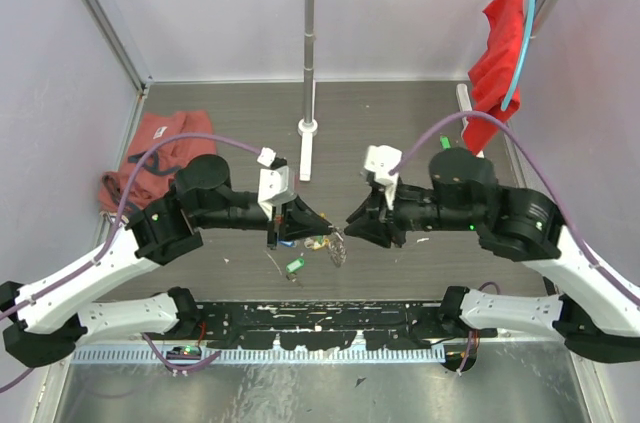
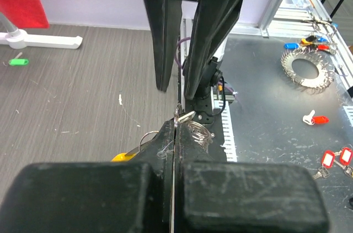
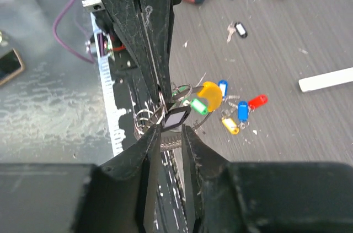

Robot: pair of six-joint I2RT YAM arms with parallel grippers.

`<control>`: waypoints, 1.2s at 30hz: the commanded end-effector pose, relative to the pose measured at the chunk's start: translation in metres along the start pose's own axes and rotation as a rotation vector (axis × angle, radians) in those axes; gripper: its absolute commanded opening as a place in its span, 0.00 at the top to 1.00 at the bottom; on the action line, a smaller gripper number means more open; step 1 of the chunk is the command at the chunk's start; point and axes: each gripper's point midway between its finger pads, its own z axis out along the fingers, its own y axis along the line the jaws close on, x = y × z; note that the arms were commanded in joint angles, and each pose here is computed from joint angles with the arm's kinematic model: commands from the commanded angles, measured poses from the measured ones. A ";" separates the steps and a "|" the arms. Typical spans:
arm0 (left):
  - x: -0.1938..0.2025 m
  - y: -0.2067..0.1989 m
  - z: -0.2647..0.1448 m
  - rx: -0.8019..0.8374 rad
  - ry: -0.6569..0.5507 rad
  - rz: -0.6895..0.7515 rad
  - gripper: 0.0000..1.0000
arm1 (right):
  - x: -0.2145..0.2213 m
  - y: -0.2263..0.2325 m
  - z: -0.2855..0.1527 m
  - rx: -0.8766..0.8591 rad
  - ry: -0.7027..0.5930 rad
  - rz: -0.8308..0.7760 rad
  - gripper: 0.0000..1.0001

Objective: Put the keys on the keyring

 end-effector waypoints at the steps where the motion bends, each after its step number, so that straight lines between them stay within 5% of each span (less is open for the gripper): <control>1: -0.020 -0.004 -0.008 -0.014 -0.096 0.002 1.00 | -0.045 0.002 -0.021 0.035 -0.249 0.011 0.71; 10: -0.026 -0.004 -0.012 -0.034 -0.146 -0.009 1.00 | -0.057 0.010 -0.021 -0.010 -0.416 0.099 0.65; 31: -0.029 -0.001 -0.014 -0.057 -0.154 0.003 1.00 | -0.034 0.008 -0.004 -0.015 -0.297 0.140 0.71; 36: -0.029 -0.001 -0.014 -0.057 -0.155 0.006 1.00 | -0.033 0.010 -0.001 -0.028 -0.289 0.142 0.80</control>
